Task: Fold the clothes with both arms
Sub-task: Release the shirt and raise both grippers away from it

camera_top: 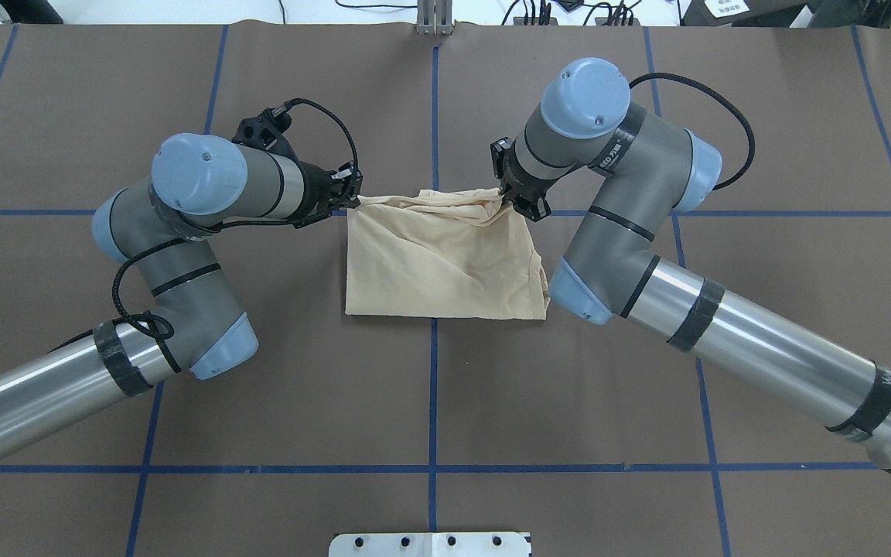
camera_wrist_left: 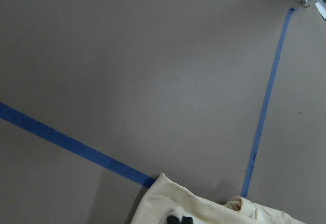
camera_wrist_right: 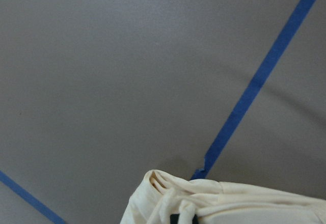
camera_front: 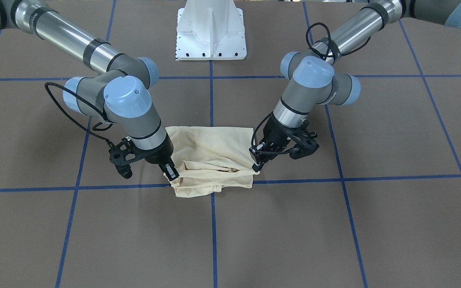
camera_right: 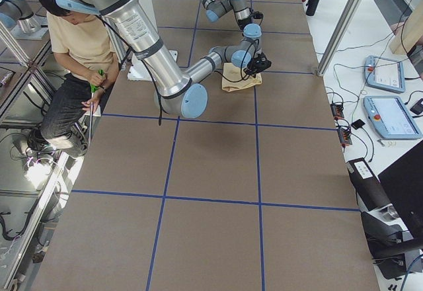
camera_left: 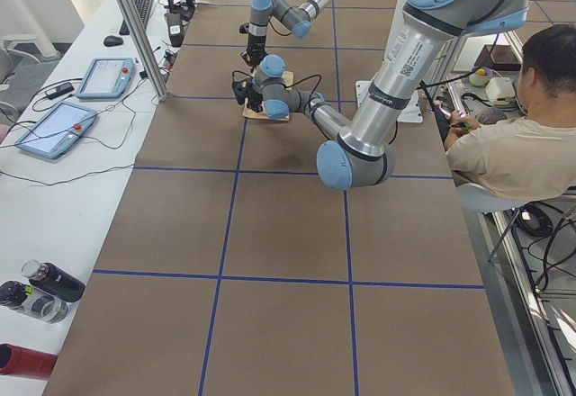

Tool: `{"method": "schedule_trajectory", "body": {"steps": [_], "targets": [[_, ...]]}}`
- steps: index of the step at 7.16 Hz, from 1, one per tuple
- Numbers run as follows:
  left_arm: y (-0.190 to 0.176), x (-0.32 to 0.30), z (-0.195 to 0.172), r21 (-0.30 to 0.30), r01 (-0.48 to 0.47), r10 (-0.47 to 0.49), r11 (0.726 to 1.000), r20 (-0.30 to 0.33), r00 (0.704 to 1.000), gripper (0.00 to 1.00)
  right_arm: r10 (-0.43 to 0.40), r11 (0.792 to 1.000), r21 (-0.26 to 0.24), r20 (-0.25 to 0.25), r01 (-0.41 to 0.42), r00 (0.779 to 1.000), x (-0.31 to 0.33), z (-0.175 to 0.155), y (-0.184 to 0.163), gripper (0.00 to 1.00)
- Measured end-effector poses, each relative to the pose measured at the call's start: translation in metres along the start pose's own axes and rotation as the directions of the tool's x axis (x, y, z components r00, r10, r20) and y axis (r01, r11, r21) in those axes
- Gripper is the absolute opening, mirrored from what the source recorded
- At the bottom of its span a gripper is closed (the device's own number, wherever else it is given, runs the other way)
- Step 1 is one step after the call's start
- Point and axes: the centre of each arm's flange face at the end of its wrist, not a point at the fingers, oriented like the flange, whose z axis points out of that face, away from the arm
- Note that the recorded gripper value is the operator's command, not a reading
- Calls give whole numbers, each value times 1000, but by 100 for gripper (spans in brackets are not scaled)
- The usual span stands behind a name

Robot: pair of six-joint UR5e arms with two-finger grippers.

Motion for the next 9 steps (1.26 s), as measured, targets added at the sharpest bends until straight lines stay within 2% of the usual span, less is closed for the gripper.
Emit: {"method": "schedule_trajectory", "body": {"steps": [1, 2, 4, 6, 7, 8, 9], "targets": [[-7, -4, 7, 9, 2, -2, 1000, -4, 1000, 58, -1, 1000, 7, 0, 1, 1000, -9, 4, -4, 69], [-24, -6, 14, 32, 4, -3, 999, -5, 1000, 61, -12, 1000, 20, 2, 12, 1000, -26, 9, -11, 98], [-72, -4, 15, 93, 11, -12, 996, 1, 1000, 61, -36, 999, 22, 1, 36, 999, -60, 0, -40, 99], [-97, -4, 6, 114, 15, -15, 993, 0, 1000, 61, -59, 998, 20, 8, 59, 998, -72, -14, -61, 99], [-106, -11, 1, 106, -24, 23, 994, 11, 1000, 61, -88, 996, 21, 7, 88, 996, -71, -19, -77, 99], [-115, -28, -8, 86, -125, 122, 988, 32, 992, 60, -154, 988, 17, -2, 154, 988, -60, -27, -108, 99], [-128, -50, -26, 67, -252, 249, 965, 49, 967, 60, -262, 965, 2, -13, 262, 965, -42, -39, -152, 99]]}}
